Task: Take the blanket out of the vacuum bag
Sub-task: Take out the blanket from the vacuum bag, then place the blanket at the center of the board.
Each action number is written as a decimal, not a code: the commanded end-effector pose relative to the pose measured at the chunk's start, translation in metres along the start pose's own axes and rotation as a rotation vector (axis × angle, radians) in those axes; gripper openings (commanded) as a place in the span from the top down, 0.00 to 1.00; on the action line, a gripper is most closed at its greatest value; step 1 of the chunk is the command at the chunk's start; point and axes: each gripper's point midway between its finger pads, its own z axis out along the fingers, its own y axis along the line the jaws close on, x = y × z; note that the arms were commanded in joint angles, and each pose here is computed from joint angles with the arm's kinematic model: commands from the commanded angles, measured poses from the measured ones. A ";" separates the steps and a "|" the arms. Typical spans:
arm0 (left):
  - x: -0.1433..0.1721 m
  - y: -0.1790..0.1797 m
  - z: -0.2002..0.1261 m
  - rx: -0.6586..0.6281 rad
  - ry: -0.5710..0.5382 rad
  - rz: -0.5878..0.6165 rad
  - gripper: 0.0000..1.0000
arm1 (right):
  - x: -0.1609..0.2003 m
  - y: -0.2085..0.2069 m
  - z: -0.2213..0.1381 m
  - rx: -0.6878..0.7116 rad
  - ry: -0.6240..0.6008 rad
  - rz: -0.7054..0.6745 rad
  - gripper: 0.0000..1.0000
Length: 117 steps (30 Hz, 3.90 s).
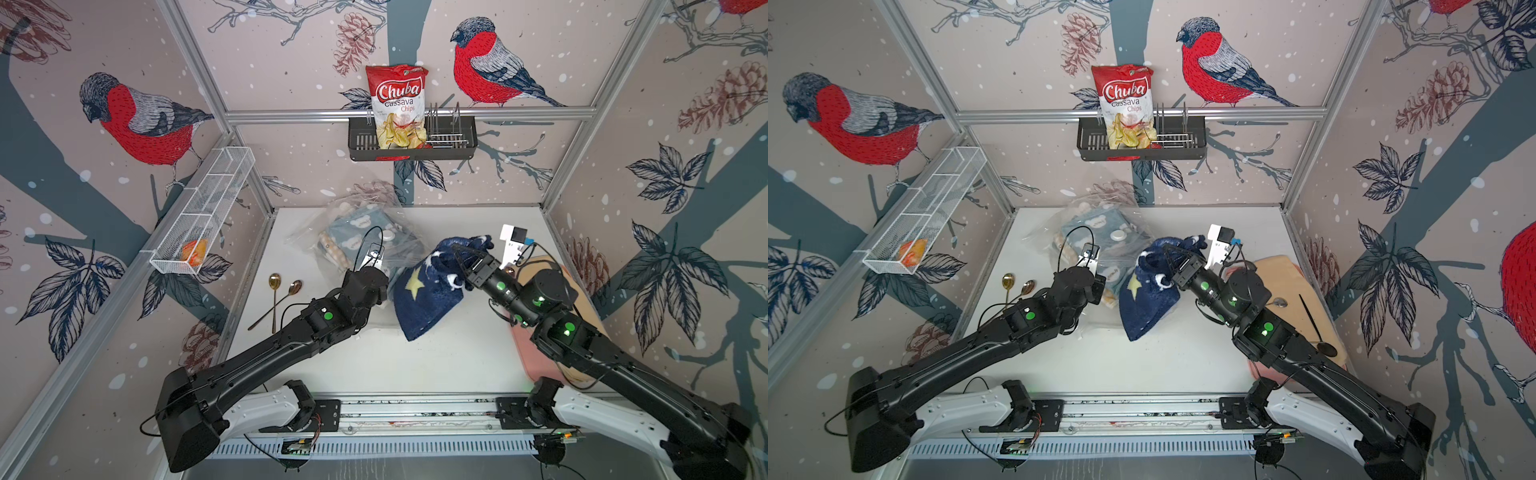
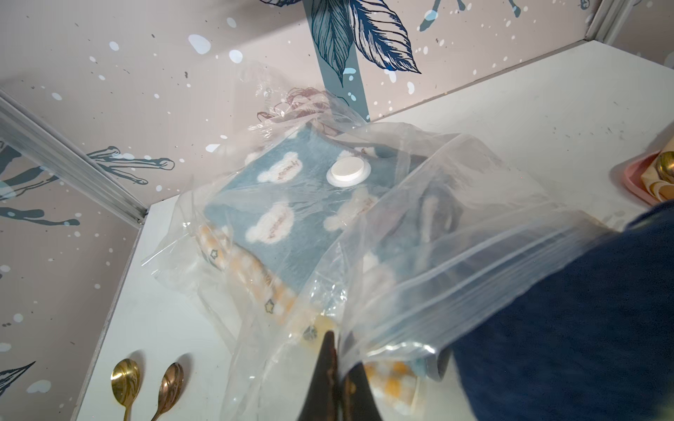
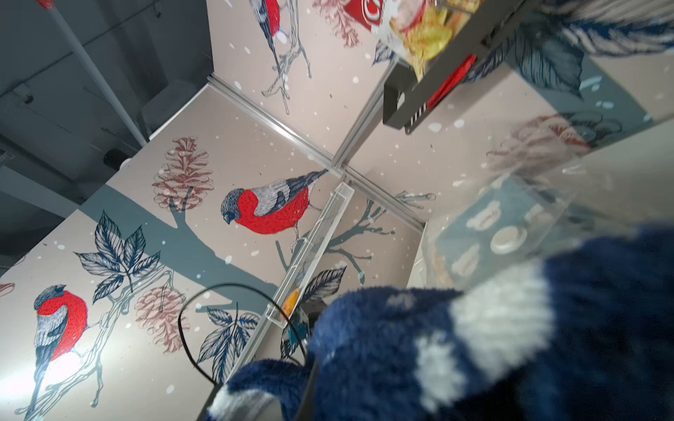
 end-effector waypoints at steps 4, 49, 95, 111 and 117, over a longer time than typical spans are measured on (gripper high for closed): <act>-0.007 0.011 0.000 -0.058 -0.029 -0.030 1.00 | -0.057 0.003 0.010 -0.011 -0.049 -0.092 1.00; -0.002 0.080 0.011 -0.263 -0.007 -0.156 1.00 | -0.109 -0.149 0.037 0.232 -0.082 -0.049 1.00; -0.013 0.076 0.006 -0.159 -0.035 -0.211 1.00 | 0.077 -0.287 -0.021 0.673 0.272 0.027 0.08; -0.012 0.087 0.003 -0.224 -0.043 -0.212 1.00 | 0.139 -0.342 0.024 0.642 0.407 0.102 0.26; -0.013 0.104 -0.004 -0.302 -0.061 -0.224 1.00 | 0.149 -0.342 0.056 0.580 0.417 0.125 0.83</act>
